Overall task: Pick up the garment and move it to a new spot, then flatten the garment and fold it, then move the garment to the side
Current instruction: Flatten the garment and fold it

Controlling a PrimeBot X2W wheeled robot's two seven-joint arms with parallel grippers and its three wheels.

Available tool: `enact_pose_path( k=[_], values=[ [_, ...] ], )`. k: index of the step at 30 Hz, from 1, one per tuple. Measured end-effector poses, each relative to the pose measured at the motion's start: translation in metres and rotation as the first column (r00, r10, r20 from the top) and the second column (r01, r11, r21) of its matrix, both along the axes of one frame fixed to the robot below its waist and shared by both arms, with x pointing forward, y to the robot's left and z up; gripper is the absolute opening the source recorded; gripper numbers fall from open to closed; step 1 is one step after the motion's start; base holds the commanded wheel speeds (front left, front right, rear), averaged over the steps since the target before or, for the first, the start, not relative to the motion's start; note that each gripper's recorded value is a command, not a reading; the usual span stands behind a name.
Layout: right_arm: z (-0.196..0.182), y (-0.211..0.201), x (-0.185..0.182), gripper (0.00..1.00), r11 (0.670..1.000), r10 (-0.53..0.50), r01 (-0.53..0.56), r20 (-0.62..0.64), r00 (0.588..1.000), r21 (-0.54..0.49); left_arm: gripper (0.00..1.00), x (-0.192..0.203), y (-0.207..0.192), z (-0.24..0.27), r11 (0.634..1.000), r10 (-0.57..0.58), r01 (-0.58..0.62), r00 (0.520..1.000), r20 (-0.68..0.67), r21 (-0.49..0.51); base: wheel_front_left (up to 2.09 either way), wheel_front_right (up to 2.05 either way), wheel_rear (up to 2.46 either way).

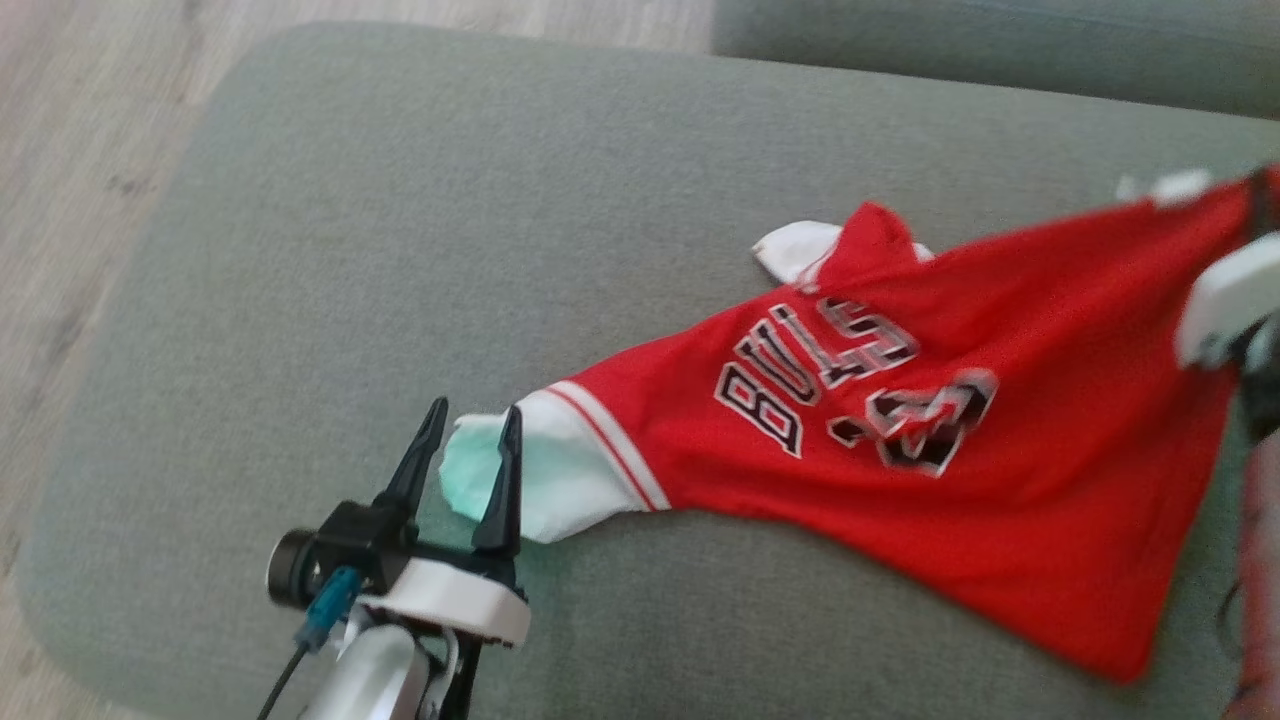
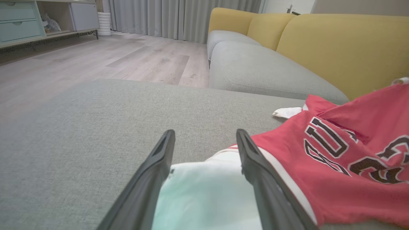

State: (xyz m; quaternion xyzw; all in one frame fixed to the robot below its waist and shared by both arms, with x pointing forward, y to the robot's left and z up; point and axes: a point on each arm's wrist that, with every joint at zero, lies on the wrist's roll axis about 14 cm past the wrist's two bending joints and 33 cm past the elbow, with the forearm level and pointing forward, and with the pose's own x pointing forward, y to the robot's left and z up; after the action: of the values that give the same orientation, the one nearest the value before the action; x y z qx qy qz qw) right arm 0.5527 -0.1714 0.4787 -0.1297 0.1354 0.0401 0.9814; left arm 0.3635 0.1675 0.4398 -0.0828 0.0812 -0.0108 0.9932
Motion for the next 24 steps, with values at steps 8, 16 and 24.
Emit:
enact_pose_path(
  k=[8, 16, 24],
  values=[
    [0.018, -0.016, 0.050, 0.00, 0.998, -0.043, 0.043, 0.006, 0.999, -0.045, 1.00, 0.010, 0.003, 0.001, 1.000, 0.007, -0.007, 1.000, 0.003, 0.000, 0.00, 0.00, 0.00],
    [0.034, -0.010, 0.096, 1.00, 0.995, -0.046, 0.051, 0.064, 0.997, -0.083, 1.00, 0.014, 0.015, -0.004, 0.999, 0.043, -0.042, 0.999, -0.018, 0.013, 0.00, 0.00, 0.00],
    [0.023, 0.019, 0.079, 1.00, 0.999, 0.035, -0.032, 0.129, 0.991, -0.022, 1.00, 0.020, 0.009, -0.001, 1.000, 0.021, -0.021, 1.000, -0.002, 0.018, 0.00, 0.00, 0.00]
  ],
)
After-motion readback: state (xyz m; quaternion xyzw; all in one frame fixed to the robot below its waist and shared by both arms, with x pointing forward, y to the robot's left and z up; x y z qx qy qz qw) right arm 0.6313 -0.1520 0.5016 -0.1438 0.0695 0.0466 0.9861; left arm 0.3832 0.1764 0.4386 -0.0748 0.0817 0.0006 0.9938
